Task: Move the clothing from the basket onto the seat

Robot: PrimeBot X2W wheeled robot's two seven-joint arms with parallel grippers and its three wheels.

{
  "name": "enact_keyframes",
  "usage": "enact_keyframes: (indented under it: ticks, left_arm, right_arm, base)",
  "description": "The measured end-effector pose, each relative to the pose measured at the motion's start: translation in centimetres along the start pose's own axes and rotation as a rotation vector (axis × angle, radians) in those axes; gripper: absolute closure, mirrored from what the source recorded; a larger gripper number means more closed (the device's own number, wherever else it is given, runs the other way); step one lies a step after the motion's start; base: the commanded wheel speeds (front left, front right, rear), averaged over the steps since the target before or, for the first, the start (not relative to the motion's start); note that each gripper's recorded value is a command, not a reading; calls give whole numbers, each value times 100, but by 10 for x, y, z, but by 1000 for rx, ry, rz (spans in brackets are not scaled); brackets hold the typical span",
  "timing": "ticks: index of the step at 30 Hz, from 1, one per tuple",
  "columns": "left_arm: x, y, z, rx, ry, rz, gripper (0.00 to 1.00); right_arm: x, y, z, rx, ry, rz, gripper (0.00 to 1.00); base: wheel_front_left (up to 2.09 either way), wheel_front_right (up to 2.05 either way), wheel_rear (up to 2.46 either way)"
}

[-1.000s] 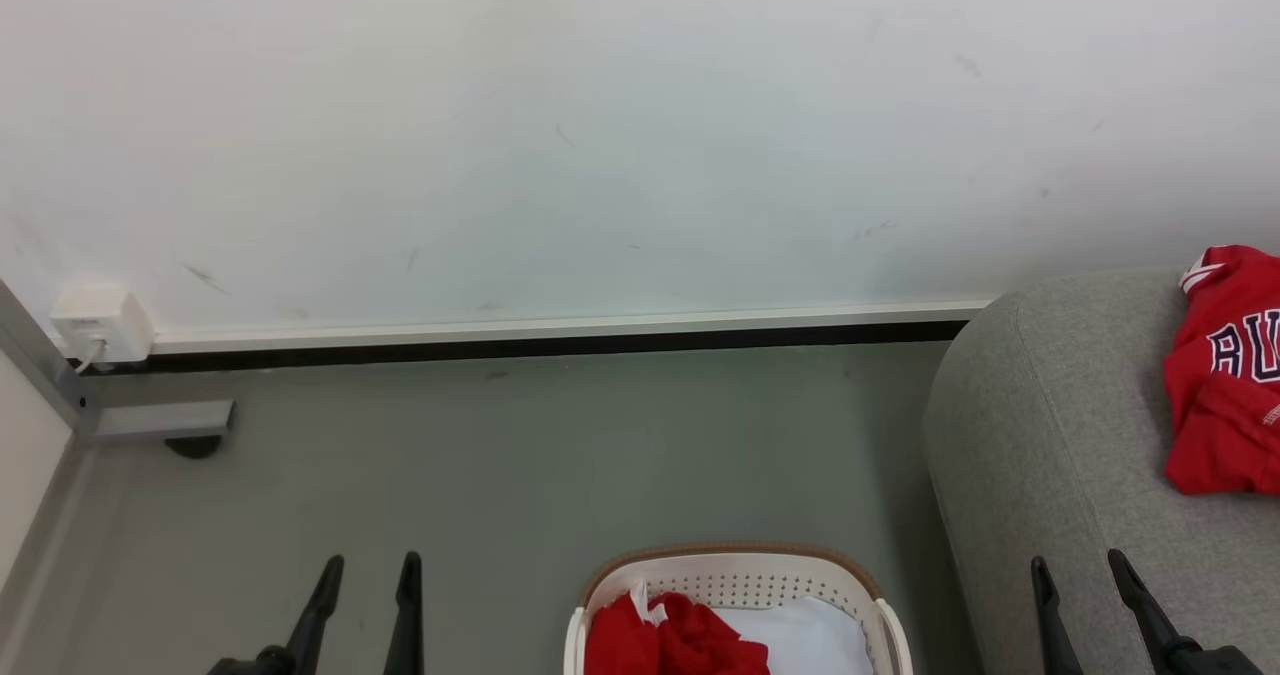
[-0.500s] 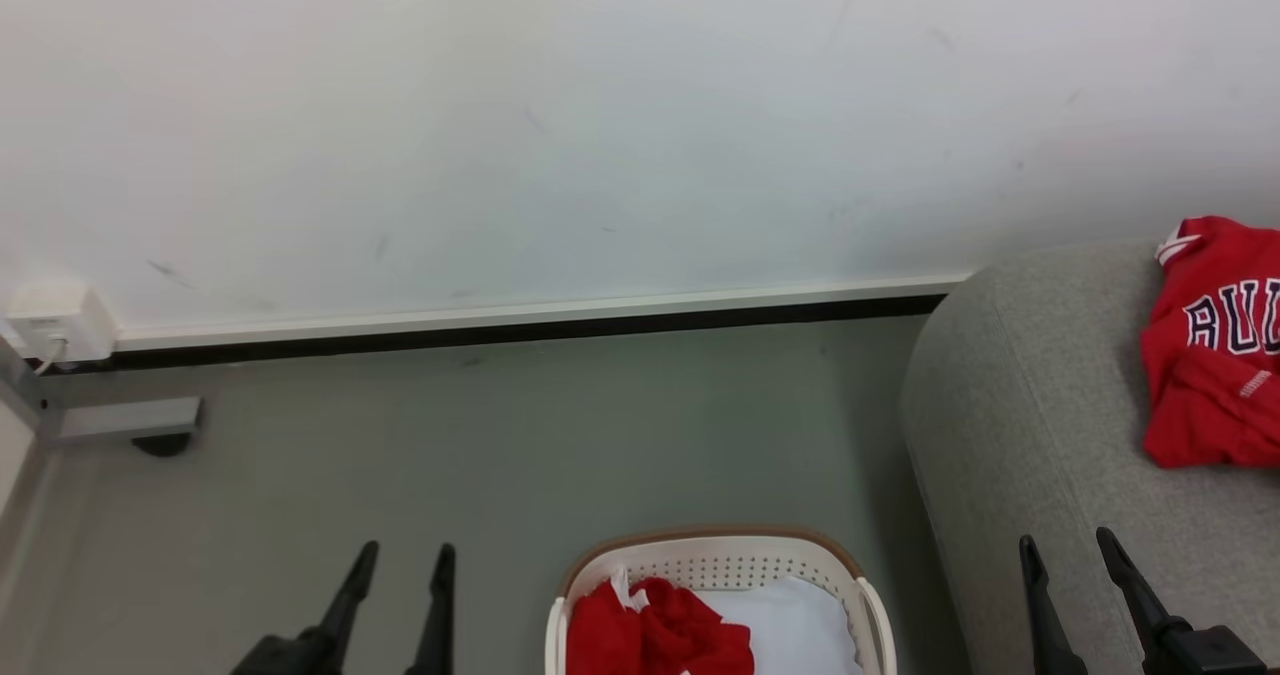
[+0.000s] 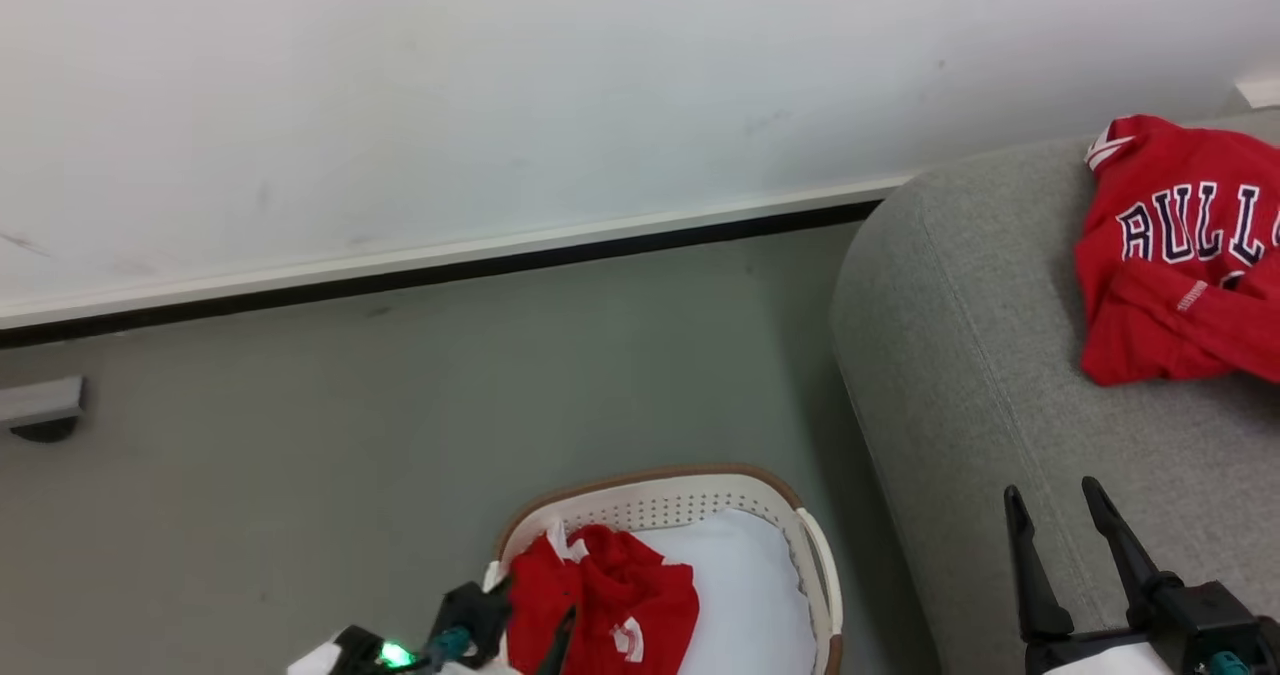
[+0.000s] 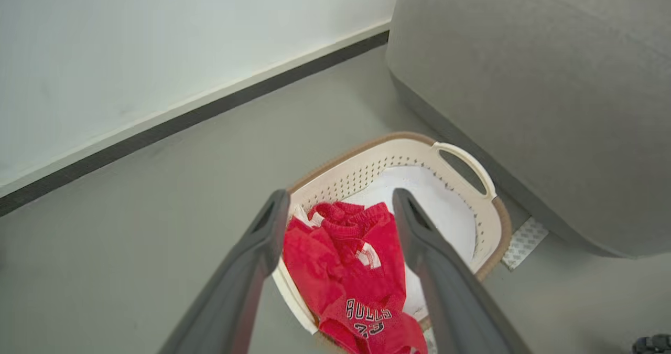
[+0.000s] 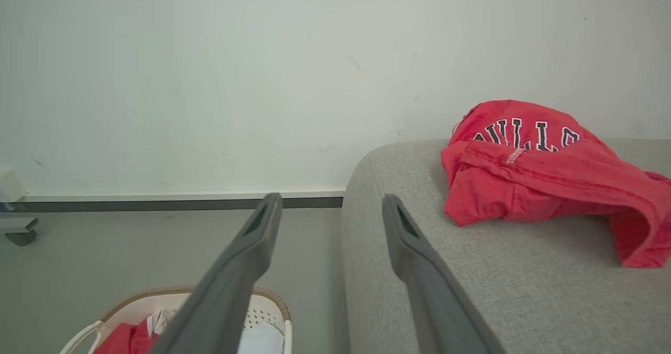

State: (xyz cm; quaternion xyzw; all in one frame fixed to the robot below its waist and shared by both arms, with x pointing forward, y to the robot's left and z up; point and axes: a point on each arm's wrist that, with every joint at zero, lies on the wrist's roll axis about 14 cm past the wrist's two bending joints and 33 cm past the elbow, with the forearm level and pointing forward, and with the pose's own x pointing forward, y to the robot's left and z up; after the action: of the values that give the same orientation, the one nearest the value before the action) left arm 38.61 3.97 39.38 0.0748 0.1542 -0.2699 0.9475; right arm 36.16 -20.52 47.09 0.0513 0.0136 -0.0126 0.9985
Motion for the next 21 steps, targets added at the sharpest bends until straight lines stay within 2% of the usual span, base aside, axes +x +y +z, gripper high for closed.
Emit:
enact_keyframes:
  ticks: [5,12,21]
  left_arm:
    - [17,-21,-46,69,203,-106,0]
    - [39,-26,-95,145,399,-187,0]
    - [51,-25,-160,149,633,-246,0]
  right_arm:
    - [4,-10,-5,4,17,-31,0]
    - [21,-19,-11,8,32,-56,0]
    - [37,-31,-33,21,90,-91,0]
  base:
    - [0,0,0]
    - [0,0,0]
    - [0,0,0]
